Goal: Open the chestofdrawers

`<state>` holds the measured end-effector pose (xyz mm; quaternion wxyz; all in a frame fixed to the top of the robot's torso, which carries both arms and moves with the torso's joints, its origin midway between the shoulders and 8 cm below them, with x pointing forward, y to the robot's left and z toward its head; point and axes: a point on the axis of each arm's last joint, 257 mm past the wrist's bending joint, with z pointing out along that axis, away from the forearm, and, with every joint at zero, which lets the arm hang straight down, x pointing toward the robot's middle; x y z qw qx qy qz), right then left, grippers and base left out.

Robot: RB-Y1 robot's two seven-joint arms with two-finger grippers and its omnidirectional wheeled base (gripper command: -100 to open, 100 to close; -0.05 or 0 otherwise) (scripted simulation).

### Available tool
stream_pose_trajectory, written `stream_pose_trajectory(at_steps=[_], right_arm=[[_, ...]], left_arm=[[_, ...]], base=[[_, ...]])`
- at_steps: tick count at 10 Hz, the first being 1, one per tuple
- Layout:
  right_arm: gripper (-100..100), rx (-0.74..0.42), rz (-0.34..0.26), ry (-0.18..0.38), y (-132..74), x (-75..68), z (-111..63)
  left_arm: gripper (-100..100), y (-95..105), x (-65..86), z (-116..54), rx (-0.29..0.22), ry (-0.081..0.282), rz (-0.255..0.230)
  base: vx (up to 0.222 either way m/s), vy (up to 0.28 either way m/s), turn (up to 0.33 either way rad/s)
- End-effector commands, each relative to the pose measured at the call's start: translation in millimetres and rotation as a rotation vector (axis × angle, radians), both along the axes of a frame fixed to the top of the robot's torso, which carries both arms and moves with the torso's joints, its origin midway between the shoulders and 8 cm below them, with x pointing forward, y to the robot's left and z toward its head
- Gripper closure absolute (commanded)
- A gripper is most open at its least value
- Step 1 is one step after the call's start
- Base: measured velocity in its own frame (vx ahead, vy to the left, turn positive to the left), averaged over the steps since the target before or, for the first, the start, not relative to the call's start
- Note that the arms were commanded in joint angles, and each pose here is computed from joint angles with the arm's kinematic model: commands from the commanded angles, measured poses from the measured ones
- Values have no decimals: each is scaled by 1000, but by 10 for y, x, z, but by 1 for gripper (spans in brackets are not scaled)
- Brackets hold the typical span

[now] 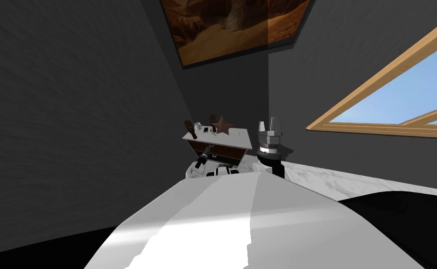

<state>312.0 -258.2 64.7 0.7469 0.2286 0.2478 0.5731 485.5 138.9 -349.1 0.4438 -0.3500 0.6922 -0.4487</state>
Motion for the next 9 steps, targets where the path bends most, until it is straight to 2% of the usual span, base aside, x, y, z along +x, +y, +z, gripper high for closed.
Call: stream_pose_trajectory(at_steps=[1,2,3,4,6,7,9], right_arm=[[0,0,0,0,0,0,0],[0,0,0,0,0,0,-1],[0,0,0,0,0,0,0],[0,0,0,0,0,0,0],[0,0,0,0,0,0,-1],[0,0,0,0,-1,0,-1],[0,0,0,0,0,0,-1]], left_arm=[[100,61,80,-81,10,9,12],[100,121,259,35,6,-21,30],[100,148,266,-51,16,-4,33],[100,205,424,63,9,-31,51],[100,260,420,-105,25,3,57],[100,299,605,35,17,-27,73],[100,346,579,-105,28,2,79]], base=[[-70,27,10],[-123,31,-116],[-114,35,-99],[-127,53,-141],[-91,28,-23],[-96,39,-118],[-78,22,-44]])
